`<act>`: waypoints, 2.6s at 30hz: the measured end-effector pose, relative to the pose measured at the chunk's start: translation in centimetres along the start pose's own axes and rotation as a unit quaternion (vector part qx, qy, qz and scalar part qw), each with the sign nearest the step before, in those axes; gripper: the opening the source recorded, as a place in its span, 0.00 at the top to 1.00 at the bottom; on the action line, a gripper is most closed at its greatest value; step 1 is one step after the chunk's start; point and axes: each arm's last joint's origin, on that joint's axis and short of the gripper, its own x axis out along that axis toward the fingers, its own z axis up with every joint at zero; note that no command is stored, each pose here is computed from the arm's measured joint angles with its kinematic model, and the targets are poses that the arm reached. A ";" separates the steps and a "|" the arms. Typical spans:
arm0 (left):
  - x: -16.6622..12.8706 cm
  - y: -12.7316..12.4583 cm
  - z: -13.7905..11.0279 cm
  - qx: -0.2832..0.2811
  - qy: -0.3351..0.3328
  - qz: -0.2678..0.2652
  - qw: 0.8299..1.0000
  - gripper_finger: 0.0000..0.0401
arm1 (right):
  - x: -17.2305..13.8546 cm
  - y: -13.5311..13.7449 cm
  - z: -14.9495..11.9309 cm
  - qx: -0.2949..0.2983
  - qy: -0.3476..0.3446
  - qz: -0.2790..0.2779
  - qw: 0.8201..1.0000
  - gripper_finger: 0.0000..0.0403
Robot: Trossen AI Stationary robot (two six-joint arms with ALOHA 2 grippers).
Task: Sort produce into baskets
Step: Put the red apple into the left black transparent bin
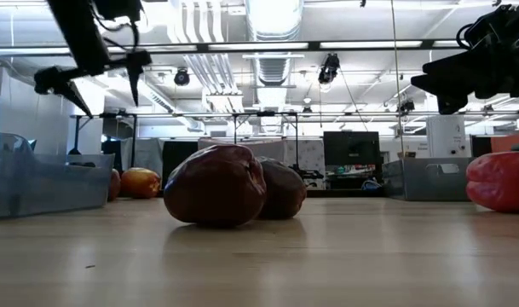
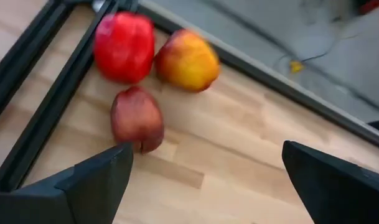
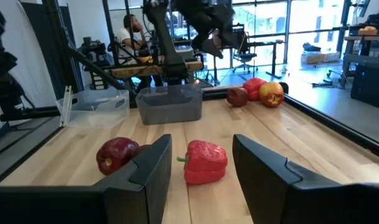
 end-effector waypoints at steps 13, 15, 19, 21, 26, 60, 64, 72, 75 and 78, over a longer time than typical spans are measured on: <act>9.1 -0.6 1.6 -0.019 0.142 0.195 0.970 0.02 | 0.0 0.0 0.0 0.000 0.000 0.000 1.000 0.60; 10.2 -0.6 1.7 -0.022 0.145 0.213 0.966 0.02 | 0.0 0.0 0.0 0.000 0.000 0.000 1.000 0.60; 12.3 -1.1 2.1 -0.016 0.141 0.198 0.970 0.02 | 0.0 0.0 0.0 0.000 0.000 0.000 1.000 0.60; 13.3 -1.0 2.1 -0.018 0.145 0.208 0.967 0.02 | 0.0 0.0 0.0 0.000 0.000 0.000 1.000 0.60; 15.2 -0.6 1.9 -0.008 0.163 0.239 0.957 0.02 | 0.0 0.0 0.0 0.000 -0.001 0.000 1.000 0.60; 7.1 -2.5 -1.6 0.232 0.229 0.047 0.944 0.35 | 0.0 0.0 0.0 0.000 -0.002 0.000 1.000 0.60; 2.5 -1.7 -4.9 0.289 0.258 0.015 0.922 0.36 | 0.0 0.0 0.0 0.000 -0.001 0.000 1.000 0.60; -3.7 0.5 -8.6 0.324 0.264 -0.033 0.908 0.36 | 0.0 0.0 0.0 0.000 -0.001 0.000 1.000 0.60; -3.6 2.2 -9.2 0.336 0.256 0.034 0.906 0.36 | 0.0 0.0 0.0 0.000 -0.001 0.000 1.000 0.60; -2.8 2.9 -9.7 0.318 0.245 0.069 0.913 0.36 | 0.0 0.0 0.0 0.000 -0.002 0.000 1.000 0.60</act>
